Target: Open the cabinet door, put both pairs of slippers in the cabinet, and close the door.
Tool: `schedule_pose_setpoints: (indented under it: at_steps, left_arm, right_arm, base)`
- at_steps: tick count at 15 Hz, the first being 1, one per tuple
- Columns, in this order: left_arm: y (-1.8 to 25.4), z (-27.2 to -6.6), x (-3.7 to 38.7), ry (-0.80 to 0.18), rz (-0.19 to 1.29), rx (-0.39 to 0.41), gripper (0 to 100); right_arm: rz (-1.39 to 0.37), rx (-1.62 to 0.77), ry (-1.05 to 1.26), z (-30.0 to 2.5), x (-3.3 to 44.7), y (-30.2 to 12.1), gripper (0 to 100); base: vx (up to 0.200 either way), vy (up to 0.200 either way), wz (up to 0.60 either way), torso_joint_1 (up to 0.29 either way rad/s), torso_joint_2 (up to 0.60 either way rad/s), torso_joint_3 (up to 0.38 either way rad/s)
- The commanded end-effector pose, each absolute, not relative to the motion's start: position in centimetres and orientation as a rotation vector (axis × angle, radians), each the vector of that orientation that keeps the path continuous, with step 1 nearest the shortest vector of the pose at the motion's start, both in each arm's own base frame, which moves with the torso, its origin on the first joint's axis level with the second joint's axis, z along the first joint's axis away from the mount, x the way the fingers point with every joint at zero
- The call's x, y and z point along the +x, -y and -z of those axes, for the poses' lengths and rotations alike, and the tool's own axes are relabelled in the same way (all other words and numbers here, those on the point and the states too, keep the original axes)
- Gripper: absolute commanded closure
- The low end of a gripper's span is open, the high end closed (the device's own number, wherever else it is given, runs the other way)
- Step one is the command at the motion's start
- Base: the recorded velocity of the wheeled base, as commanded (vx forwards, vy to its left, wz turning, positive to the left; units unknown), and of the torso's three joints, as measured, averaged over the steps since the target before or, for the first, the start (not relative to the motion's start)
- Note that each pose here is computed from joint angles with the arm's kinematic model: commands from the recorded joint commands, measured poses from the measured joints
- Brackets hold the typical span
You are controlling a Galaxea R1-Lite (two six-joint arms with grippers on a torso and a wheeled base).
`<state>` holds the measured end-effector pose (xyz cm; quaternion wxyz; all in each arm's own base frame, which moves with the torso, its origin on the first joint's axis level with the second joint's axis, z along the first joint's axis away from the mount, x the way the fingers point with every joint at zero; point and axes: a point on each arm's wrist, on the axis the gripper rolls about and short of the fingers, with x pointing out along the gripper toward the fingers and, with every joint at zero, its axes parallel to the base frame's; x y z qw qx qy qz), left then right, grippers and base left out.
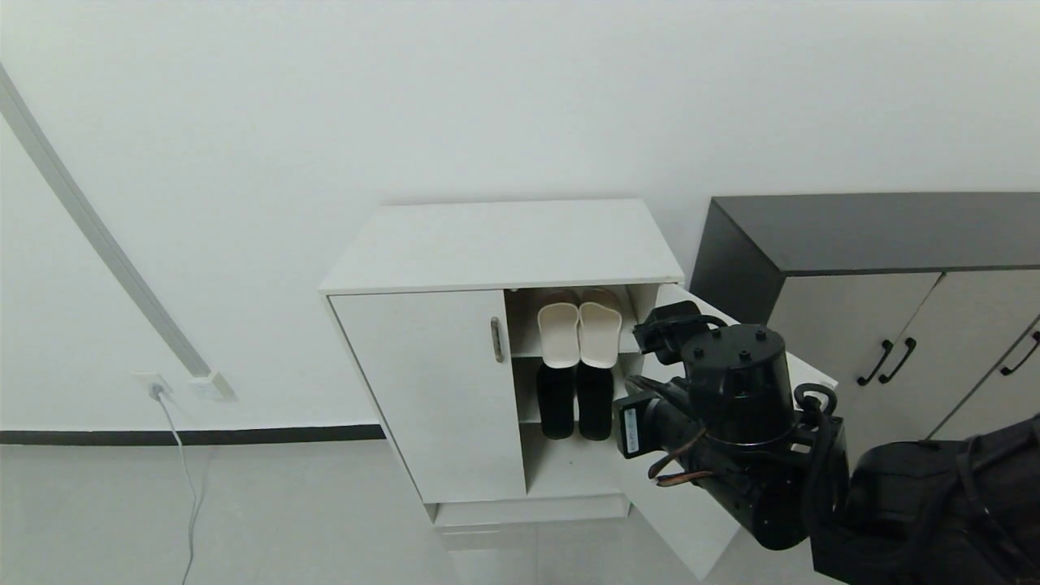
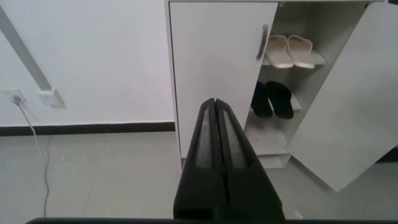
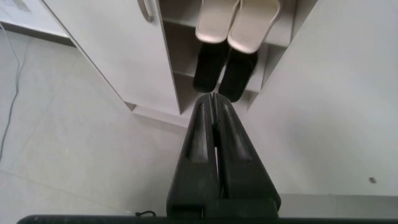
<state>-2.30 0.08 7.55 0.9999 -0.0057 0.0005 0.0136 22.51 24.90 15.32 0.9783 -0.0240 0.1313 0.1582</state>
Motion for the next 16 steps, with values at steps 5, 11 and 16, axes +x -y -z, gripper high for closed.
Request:
schedule_pose_setpoints:
  at_steps: [5, 11, 16]
  left_arm:
    - [-0.08, -7.53, -2.29, -0.004, -0.028, -0.012, 100]
    - [-0.08, -7.53, -2.29, -0.004, -0.029, -0.012, 100]
    - [-0.08, -7.54, -2.29, -0.003, -0.029, -0.011, 100]
  right_arm:
    - [-0.320, -0.069, -0.272, -15.03, 22.38, -24.76, 100]
    - [-0.321, -0.079, -0.274, -14.91, 22.34, -24.72, 100]
    - [-0.321, -0.077, -0.272, -14.92, 22.34, -24.71, 100]
  base:
    - [0.000, 0.000, 0.00, 0.021, -0.04, -0.024]
    - [0.000, 0.000, -0.30, 0.003, 0.00, 0.004]
    - [0.000, 0.000, -0.36, 0.006, 0.00, 0.000]
